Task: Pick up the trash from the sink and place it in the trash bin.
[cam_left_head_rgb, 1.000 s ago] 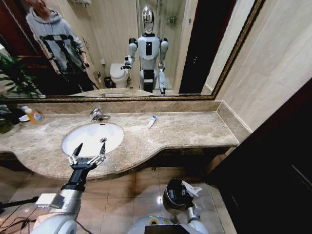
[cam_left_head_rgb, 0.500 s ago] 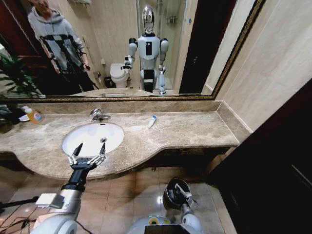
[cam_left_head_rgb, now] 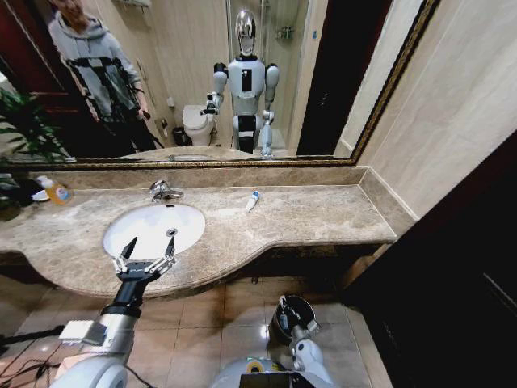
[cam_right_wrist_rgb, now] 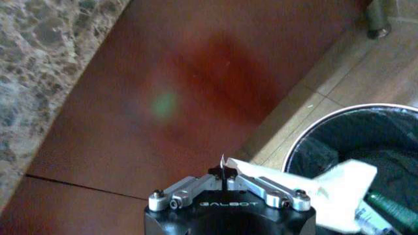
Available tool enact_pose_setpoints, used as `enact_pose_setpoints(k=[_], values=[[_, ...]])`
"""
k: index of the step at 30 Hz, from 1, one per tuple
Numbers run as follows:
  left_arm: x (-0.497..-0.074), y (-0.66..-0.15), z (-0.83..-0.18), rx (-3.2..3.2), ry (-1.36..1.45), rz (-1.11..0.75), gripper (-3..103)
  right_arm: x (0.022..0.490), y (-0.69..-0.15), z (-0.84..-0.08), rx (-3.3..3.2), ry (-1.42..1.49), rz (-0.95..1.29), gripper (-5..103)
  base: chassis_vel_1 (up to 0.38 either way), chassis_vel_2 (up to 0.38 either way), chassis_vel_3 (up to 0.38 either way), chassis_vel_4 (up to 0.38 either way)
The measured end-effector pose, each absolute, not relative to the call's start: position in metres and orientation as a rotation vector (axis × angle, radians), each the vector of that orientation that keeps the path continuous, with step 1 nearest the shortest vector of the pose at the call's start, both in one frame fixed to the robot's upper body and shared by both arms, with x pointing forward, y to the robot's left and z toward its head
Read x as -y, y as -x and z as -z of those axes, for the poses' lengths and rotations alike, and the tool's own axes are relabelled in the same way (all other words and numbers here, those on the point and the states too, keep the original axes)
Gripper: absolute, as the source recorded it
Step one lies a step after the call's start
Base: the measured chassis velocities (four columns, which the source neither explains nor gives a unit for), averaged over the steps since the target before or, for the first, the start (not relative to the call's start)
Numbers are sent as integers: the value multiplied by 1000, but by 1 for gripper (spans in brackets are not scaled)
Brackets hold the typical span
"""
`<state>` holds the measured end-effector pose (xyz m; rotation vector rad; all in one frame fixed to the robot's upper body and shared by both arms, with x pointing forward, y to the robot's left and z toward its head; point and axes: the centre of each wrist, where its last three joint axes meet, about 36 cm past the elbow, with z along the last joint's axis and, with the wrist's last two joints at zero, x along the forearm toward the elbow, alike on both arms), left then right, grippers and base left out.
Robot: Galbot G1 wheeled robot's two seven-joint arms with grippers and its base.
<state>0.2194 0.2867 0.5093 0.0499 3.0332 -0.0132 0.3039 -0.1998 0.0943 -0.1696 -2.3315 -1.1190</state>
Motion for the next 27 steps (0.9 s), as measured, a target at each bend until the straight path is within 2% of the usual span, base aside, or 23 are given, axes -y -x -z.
enact_pose_setpoints(k=[5,6,8,9,13,14,16,18,21,22,26,27], values=[[-287,-219,-509,-3033,-50,13,100,208,-301,-86,2341,154,1086,0,0,0,0,0],[-287,-219,-509,-3033,-50,13,100,213,-298,-81,2353,132,1072,-3,0,0,0,0],[-287,-219,-509,-3033,-50,13,100,223,-296,-75,2363,123,1047,12,0,0,0,0],[-287,-219,-509,-3033,-50,13,100,223,-296,-75,2363,123,1047,12,0,0,0,0],[-287,-219,-509,-3033,-50,13,100,228,-301,-75,2381,120,1024,33,0,0,0,0],[-287,-219,-509,-3033,-50,13,100,228,-301,-75,2381,120,1024,33,0,0,0,0],[-287,-219,-509,-3033,-50,13,100,229,-303,-74,2395,112,991,44,0,0,0,0],[-287,-219,-509,-3033,-50,13,100,229,-303,-73,2405,105,969,44,0,0,0,0],[-287,-219,-509,-3033,-50,13,100,228,-300,-72,2413,93,944,61,0,0,0,0],[-287,-219,-509,-3033,-50,13,100,228,-300,-72,2413,93,944,61,0,0,0,0],[-287,-219,-509,-3033,-50,13,100,229,-291,-73,2436,104,915,82,0,0,0,0],[-287,-219,-509,-3033,-50,13,100,229,-291,-73,2436,104,915,82,0,0,0,0]])
